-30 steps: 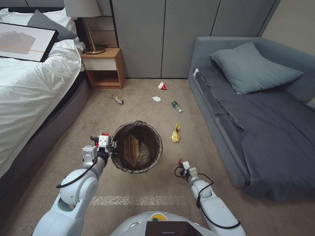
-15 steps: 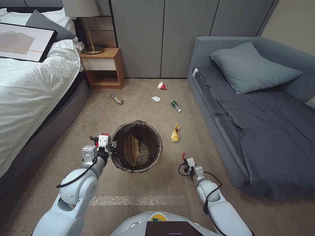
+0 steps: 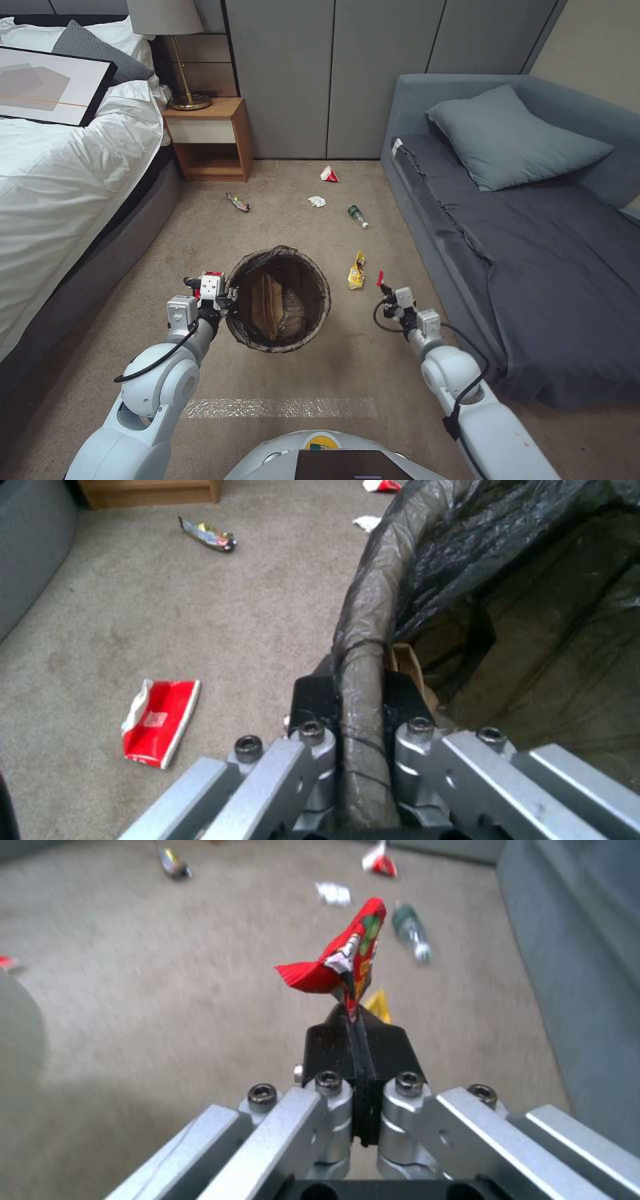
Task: Pick up the trash bin, then pick up the garbage from the floor and place it into the trash bin.
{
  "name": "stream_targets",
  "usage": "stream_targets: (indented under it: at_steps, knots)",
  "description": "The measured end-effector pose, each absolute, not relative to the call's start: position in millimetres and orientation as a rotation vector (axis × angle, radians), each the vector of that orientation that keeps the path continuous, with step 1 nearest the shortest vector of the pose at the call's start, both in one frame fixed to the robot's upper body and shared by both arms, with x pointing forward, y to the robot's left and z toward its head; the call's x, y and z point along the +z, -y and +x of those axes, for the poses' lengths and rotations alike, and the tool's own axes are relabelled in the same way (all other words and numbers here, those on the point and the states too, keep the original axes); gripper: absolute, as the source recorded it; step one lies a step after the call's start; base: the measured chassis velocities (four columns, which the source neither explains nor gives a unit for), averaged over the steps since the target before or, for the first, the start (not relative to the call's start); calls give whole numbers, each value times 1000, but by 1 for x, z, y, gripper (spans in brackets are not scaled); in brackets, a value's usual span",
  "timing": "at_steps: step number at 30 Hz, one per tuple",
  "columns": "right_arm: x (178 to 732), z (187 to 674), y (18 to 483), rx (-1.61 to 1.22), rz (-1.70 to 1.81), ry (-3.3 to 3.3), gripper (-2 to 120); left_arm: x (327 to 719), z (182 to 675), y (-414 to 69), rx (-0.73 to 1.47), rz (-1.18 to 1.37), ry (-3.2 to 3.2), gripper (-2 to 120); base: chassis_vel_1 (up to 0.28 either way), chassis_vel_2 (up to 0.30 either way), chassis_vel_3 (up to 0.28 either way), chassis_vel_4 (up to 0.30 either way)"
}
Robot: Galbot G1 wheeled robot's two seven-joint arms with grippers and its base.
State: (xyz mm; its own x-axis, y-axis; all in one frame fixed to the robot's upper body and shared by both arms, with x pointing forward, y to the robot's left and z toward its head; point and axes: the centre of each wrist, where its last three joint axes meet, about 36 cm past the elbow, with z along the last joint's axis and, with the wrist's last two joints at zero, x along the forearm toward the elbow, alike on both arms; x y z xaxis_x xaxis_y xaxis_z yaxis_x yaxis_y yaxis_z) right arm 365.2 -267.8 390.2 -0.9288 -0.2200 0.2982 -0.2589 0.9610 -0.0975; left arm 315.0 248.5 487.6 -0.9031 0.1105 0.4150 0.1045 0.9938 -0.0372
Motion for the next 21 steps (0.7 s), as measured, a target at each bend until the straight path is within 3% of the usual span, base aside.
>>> stream_targets:
  at_steps: [9,21]
  knots:
    - [487,358,259,31,670,2872,0,482,317,-245,16,-165,2684,5,0,0,0,0]
    - [539,369,227,4,1161,2790,0,475,324,-237,11,-177,2645,5,0,0,0,0]
